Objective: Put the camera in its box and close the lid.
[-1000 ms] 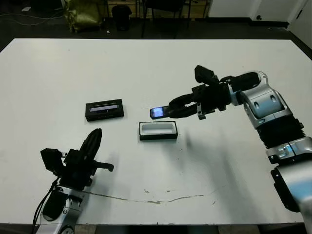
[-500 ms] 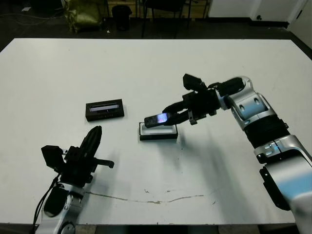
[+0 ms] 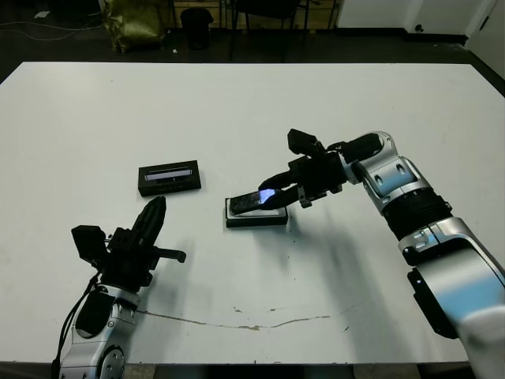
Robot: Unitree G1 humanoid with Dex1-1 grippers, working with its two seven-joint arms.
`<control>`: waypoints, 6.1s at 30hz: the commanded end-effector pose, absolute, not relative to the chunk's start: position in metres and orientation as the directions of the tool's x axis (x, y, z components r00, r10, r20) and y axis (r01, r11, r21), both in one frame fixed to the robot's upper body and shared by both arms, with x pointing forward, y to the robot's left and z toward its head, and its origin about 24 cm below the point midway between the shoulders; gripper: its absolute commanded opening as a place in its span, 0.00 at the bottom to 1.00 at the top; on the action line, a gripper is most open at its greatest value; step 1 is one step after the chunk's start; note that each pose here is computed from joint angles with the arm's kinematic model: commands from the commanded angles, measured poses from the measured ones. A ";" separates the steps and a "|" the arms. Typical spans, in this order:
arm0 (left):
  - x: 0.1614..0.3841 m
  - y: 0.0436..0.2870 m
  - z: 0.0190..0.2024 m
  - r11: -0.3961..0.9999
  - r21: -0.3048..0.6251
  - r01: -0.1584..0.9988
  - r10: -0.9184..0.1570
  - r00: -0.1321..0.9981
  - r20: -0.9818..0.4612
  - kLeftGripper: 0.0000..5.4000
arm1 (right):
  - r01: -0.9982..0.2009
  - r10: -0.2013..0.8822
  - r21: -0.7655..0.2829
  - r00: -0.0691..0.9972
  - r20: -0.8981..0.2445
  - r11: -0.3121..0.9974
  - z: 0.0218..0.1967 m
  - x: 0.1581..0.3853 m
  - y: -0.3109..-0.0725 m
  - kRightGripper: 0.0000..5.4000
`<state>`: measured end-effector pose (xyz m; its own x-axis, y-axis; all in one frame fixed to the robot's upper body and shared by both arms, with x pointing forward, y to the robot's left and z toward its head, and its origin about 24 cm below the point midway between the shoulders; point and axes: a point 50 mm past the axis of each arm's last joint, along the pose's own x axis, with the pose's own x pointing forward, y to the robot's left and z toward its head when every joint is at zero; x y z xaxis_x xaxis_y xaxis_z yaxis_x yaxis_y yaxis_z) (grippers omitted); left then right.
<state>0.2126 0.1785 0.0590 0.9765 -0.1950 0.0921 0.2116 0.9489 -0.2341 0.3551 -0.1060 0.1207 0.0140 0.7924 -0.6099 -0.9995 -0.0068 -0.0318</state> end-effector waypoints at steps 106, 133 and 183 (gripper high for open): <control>0.201 0.176 0.049 0.948 -0.239 0.212 -0.204 0.977 0.057 0.00 | -0.808 0.813 -0.111 0.582 0.000 0.578 0.170 0.327 -0.163 0.92; 0.201 0.191 0.055 0.965 -0.186 0.184 -0.174 0.982 0.070 0.00 | -0.275 0.299 -0.167 0.944 0.138 0.947 0.082 0.219 -0.154 0.00; 0.350 0.260 0.157 0.328 0.110 0.938 -0.888 0.346 -0.302 1.00 | -0.144 0.147 -0.091 0.988 0.037 0.985 0.071 0.208 -0.189 0.00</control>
